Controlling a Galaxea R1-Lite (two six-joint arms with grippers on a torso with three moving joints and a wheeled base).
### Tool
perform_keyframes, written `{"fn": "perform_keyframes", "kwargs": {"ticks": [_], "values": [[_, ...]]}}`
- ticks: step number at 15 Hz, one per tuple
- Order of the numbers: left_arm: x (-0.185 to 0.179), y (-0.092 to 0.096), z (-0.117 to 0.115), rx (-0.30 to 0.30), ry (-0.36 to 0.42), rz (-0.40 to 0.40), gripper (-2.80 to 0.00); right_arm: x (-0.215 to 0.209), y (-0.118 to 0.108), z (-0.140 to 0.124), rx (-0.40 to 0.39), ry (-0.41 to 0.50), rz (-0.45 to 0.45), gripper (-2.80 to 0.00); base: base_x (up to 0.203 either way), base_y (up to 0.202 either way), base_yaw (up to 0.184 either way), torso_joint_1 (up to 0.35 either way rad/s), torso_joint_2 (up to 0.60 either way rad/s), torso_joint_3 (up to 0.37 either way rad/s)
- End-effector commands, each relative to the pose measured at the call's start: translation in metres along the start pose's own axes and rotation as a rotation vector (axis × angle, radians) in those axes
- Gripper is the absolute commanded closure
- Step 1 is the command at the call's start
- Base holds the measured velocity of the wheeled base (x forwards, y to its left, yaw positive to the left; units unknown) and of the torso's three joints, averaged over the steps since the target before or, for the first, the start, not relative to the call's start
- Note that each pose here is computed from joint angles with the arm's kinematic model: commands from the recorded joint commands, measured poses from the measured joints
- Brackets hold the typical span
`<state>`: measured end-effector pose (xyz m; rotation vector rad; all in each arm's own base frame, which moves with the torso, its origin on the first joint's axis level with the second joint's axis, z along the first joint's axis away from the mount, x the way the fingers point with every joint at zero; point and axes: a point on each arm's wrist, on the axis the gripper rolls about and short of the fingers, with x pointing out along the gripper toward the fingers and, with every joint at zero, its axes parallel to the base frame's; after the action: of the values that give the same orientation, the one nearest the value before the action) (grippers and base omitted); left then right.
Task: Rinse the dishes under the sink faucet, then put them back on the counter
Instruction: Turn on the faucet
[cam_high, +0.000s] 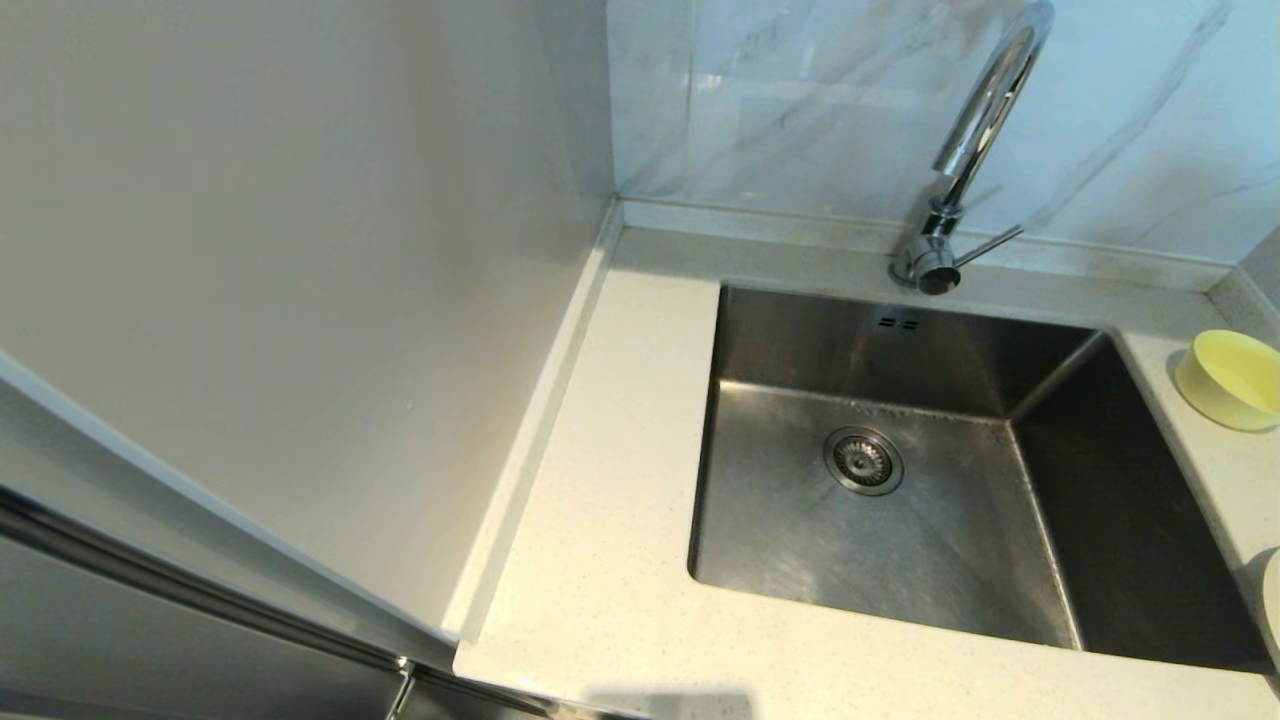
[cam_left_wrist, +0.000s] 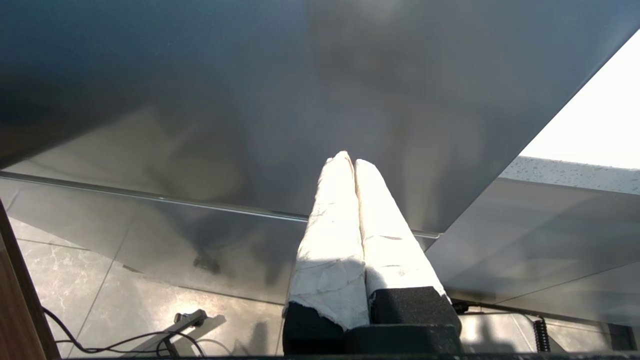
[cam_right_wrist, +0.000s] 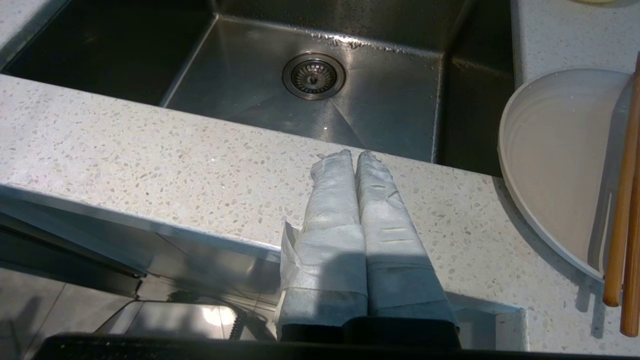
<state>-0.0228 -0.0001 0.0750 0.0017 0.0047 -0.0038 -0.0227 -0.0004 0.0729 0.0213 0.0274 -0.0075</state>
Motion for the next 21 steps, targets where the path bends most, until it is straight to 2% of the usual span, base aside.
{"fn": "perform_keyframes", "kwargs": {"ticks": [1,11,13,15,17,18,21], "values": [[0.0,0.0,0.0,0.0,0.0,0.0,0.0,0.001,0.0,-0.002,0.0,0.008,-0.001,0.0,0.0,0.0,0.0,0.0,0.0,0.0],[0.0,0.0,0.0,0.0,0.0,-0.001,0.0,0.0,0.0,-0.002,0.017,0.007,-0.007,0.0,0.0,0.0,0.0,0.0,0.0,0.0],[0.0,0.0,0.0,0.0,0.0,-0.001,0.0,-0.001,0.0,0.003,0.014,-0.016,0.0,0.0,0.0,0.0,0.0,0.0,0.0,0.0],[0.0,0.0,0.0,0.0,0.0,-0.001,0.0,-0.01,0.001,0.034,0.026,-0.072,0.021,0.0,0.0,0.0,0.0,0.0,0.0,0.0],[0.0,0.0,0.0,0.0,0.0,0.0,0.0,-0.008,0.002,0.071,0.069,-0.02,0.043,0.0,0.0,0.0,0.0,0.0,0.0,0.0],[0.0,0.0,0.0,0.0,0.0,-0.001,0.0,-0.004,0.003,0.09,0.11,0.004,0.059,0.0,0.0,0.0,0.0,0.0,0.0,0.0],[0.0,0.0,0.0,0.0,0.0,-0.001,0.0,0.025,0.006,0.15,0.313,0.082,0.122,0.0,0.0,0.0,0.0,0.0,0.0,0.0]]}}
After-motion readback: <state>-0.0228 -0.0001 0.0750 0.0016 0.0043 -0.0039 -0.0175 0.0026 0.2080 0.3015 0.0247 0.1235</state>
